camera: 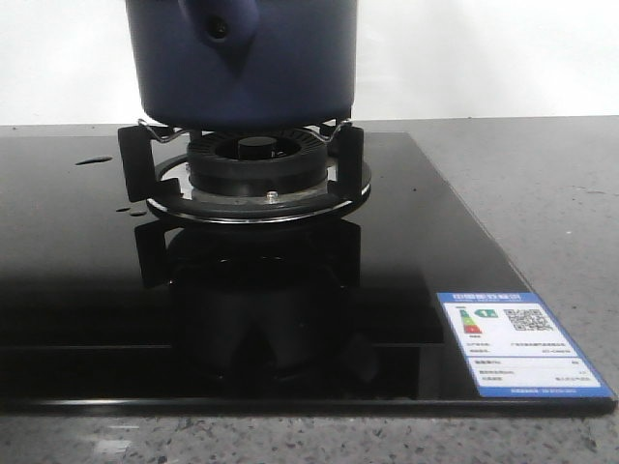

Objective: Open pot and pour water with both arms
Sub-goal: 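Tilt the cup with the right gripper to pour water into the pot, then carry the empty cup back and set it on the counter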

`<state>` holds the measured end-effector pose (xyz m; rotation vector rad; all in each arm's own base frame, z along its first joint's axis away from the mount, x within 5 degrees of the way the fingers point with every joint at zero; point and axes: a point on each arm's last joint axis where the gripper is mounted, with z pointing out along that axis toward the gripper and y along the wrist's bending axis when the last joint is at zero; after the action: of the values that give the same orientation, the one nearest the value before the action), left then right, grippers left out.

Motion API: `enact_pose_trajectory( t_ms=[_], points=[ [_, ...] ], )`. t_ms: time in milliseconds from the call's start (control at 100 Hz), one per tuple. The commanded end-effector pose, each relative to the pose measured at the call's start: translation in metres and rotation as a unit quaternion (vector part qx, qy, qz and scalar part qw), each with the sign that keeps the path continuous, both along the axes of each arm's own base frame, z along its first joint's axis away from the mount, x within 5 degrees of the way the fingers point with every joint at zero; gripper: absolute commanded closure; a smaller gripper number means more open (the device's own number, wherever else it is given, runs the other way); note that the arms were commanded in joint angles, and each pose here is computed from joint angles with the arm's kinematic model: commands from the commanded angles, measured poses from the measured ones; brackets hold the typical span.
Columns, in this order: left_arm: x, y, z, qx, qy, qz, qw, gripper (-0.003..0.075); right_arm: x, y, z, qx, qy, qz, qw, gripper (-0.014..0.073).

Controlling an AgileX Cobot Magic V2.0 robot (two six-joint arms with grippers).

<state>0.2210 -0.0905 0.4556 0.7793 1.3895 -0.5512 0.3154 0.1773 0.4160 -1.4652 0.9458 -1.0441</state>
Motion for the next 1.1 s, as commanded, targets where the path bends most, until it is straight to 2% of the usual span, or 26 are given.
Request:
enact_pose_trajectory(
  t_ms=[0, 60, 110, 150, 170, 180, 230, 330, 440, 490, 600, 680, 770, 870, 970, 1020, 1090],
  points=[
    [-0.01, 0.002, 0.021, -0.05, -0.02, 0.002, 0.999, 0.0419, -0.013, -0.013, 0.023, 0.11, 0.019, -0.058, 0.992, 0.0444],
    [-0.01, 0.002, 0.021, -0.05, -0.02, 0.002, 0.999, 0.0419, -0.015, -0.015, 0.02, 0.143, 0.039, -0.09, 0.985, 0.0444],
    [-0.01, 0.002, 0.021, -0.05, -0.019, 0.001, 0.999, 0.0419, -0.019, -0.017, 0.022, 0.199, 0.061, -0.096, 0.973, 0.0444],
    [-0.009, 0.001, 0.02, -0.049, -0.017, -0.001, 0.999, 0.0419, -0.024, -0.018, 0.026, 0.262, 0.082, -0.088, 0.958, 0.0444],
    [-0.008, 0.001, 0.019, -0.049, -0.015, -0.003, 0.999, 0.0419, -0.028, -0.019, 0.029, 0.302, 0.095, -0.08, 0.945, 0.0444],
    [-0.008, 0.001, 0.019, -0.049, -0.016, -0.004, 0.999, 0.0419, -0.028, -0.018, 0.03, 0.303, 0.095, -0.078, 0.945, 0.0444],
    [-0.007, 0.0, 0.018, -0.048, -0.013, -0.005, 0.999, 0.0419, -0.038, -0.02, 0.039, 0.37, 0.115, -0.056, 0.92, 0.0444],
    [-0.003, -0.001, 0.015, -0.049, -0.005, -0.01, 0.999, 0.0419, -0.054, -0.027, 0.054, 0.456, 0.135, -0.035, 0.879, 0.0444],
    [0.001, -0.002, 0.013, -0.056, 0.003, -0.015, 0.998, 0.0419, -0.064, -0.047, 0.062, 0.525, 0.141, -0.064, 0.837, 0.0444],
    [0.004, -0.003, 0.012, -0.062, 0.008, -0.018, 0.998, 0.0419, -0.068, -0.058, 0.063, 0.546, 0.139, -0.073, 0.823, 0.0444],
    [0.008, -0.007, 0.008, -0.064, 0.017, -0.033, 0.997, 0.0419, -0.083, -0.082, 0.056, 0.57, 0.129, -0.073, 0.808, 0.0444],
    [0.009, -0.013, 0.005, -0.062, 0.022, -0.045, 0.997, 0.0419, -0.096, -0.098, 0.048, 0.596, 0.123, -0.055, 0.791, 0.0444],
    [0.008, -0.022, 0.003, -0.052, 0.016, -0.061, 0.997, 0.0419, -0.109, -0.116, 0.025, 0.616, 0.123, -0.046, 0.777, 0.0444],
    [0.009, -0.028, 0.0, -0.042, 0.01, -0.073, 0.996, 0.0419, -0.118, -0.131, -0.006, 0.623, 0.128, -0.036, 0.771, 0.0444],
    [0.014, -0.032, -0.004, -0.041, 0.013, -0.078, 0.996, 0.0419, -0.117, -0.145, -0.045, 0.623, 0.142, -0.056, 0.767, 0.0444],
    [0.017, -0.034, -0.005, -0.049, 0.02, -0.08, 0.995, 0.0419, -0.116, -0.15, -0.061, 0.634, 0.152, -0.066, 0.755, 0.0444],
    [0.023, -0.036, -0.009, -0.059, 0.032, -0.085, 0.994, 0.0419, -0.112, -0.161, -0.083, 0.659, 0.16, -0.081, 0.73, 0.0444]
  ],
)
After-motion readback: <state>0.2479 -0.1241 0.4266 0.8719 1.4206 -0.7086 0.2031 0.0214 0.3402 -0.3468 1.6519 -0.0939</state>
